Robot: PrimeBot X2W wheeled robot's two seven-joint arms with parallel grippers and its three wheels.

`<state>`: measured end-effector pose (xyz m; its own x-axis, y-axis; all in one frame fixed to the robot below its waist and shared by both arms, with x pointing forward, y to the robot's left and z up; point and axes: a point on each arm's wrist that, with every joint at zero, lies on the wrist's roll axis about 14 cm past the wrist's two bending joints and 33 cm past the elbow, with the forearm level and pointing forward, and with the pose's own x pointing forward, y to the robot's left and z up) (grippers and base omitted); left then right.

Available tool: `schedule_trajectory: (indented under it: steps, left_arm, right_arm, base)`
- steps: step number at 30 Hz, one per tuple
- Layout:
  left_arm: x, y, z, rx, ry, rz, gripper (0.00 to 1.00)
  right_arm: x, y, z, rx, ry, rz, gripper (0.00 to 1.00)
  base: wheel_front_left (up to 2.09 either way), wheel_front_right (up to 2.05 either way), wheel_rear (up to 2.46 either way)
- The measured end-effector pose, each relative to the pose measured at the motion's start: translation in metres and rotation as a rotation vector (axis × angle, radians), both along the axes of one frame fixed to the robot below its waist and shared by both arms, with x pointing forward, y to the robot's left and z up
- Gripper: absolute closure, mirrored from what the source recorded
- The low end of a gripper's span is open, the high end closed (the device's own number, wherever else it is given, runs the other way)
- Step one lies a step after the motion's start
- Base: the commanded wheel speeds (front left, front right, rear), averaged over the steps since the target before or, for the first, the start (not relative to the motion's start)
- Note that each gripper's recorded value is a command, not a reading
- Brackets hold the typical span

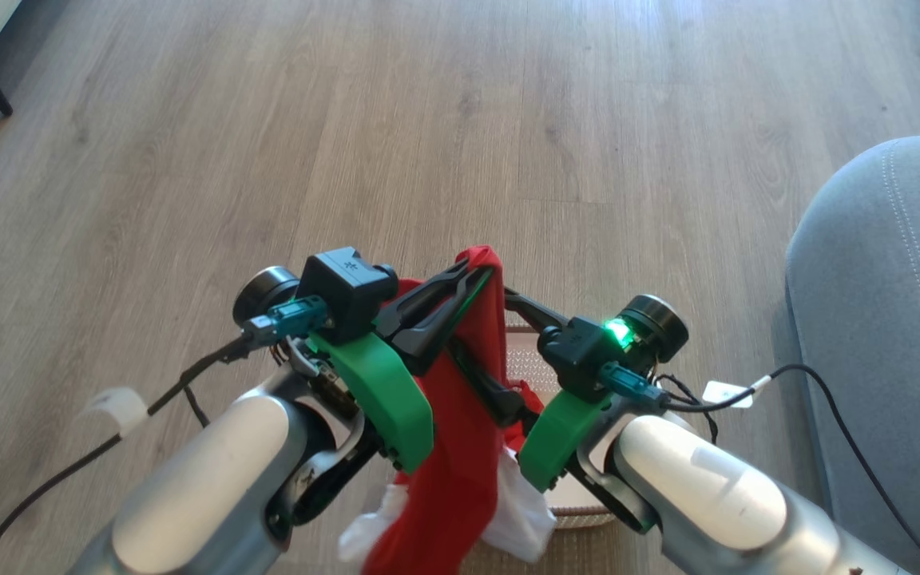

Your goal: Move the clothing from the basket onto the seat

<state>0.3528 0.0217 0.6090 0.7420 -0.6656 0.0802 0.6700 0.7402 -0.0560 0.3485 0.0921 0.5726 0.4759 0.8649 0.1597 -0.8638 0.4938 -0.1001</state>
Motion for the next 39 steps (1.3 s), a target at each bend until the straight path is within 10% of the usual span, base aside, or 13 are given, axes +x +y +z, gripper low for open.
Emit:
schedule_trajectory:
  steps: [3, 5, 12, 16, 17, 39]
  left_arm:
    - [-0.002, -0.004, 0.001, 0.002, 0.001, -0.013, 1.00]
    - [-0.004, -0.006, 0.003, -0.001, -0.005, -0.024, 1.00]
    - [-0.004, -0.009, 0.000, 0.001, 0.003, -0.033, 0.98]
    - [-0.002, -0.011, -0.002, -0.013, 0.004, -0.035, 0.03]
    - [-0.002, -0.012, -0.002, -0.019, 0.002, -0.036, 0.00]
    - [0.000, -0.077, -0.056, -0.100, 0.067, -0.233, 0.00]
  right_arm:
    - [0.002, -0.003, -0.004, -0.007, 0.012, -0.012, 0.13]
    - [0.004, -0.004, -0.006, -0.006, 0.025, -0.019, 1.00]
    - [0.008, -0.012, -0.017, 0.003, 0.095, -0.036, 1.00]
    - [0.019, -0.025, -0.016, 0.010, 0.099, -0.076, 1.00]
    - [0.021, -0.029, -0.015, 0.012, 0.095, -0.087, 1.00]
    - [0.065, -0.202, 0.023, 0.056, -0.015, -0.525, 1.00]
  base:
    - [0.00, 0.00, 0.00]
    - [0.00, 0.00, 0.00]
    - [0.00, 0.00, 0.00]
    - [0.00, 0.00, 0.00]
    - [0.00, 0.00, 0.00]
    - [0.00, 0.00, 0.00]
